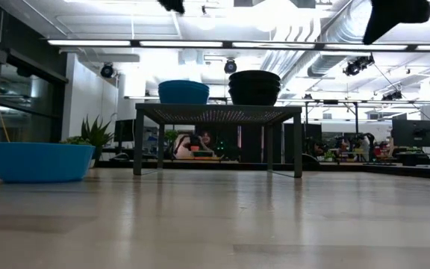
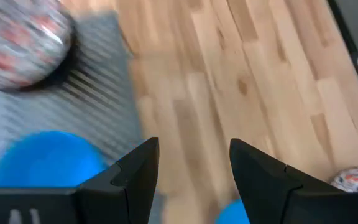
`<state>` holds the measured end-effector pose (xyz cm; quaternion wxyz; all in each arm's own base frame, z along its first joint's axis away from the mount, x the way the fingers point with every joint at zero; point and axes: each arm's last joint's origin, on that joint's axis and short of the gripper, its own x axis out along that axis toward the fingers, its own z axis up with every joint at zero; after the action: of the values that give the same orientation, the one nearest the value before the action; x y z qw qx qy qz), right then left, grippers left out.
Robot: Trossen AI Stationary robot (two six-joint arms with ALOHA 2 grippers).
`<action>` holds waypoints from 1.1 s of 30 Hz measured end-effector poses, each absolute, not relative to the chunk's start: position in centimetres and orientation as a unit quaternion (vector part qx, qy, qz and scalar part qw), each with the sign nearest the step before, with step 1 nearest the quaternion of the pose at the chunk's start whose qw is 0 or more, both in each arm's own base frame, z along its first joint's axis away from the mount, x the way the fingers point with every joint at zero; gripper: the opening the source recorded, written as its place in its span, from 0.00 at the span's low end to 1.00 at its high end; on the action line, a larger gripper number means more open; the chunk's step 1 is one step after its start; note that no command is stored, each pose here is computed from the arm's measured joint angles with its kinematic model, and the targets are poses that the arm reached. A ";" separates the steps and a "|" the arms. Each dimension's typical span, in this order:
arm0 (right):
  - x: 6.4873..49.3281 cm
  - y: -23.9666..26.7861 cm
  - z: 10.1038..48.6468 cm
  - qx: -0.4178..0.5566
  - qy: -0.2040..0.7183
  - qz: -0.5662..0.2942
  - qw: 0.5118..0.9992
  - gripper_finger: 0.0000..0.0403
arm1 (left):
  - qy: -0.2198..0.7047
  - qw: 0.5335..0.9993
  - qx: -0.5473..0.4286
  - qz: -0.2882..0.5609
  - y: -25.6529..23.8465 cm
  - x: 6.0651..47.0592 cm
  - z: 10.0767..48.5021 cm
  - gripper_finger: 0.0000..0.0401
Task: Pick & Place Mini bowls
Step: Stack the blue bowl on top of the other blue bowls on the shelf
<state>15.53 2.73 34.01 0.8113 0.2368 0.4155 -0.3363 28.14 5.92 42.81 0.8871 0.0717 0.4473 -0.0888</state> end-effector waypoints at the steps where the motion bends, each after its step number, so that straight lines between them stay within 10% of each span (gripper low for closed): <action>1: 15.0 2.7 34.2 0.234 0.416 -0.332 0.814 0.00 | 0.457 0.883 0.063 -0.086 5.4 28.3 41.8 0.48; 20: 10.9 2.2 35.5 0.219 0.394 -0.309 0.838 0.00 | 0.381 0.919 -0.083 0.063 -4.6 20.6 33.3 0.48; 33: 11.0 2.1 35.5 0.224 0.376 -0.326 0.838 0.00 | 0.548 0.775 -0.225 0.220 -2.7 14.0 25.4 0.48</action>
<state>10.97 2.08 35.53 0.8378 0.2240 0.3761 -0.3262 14.02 -2.70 25.42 0.7750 -0.2250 0.5479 0.2204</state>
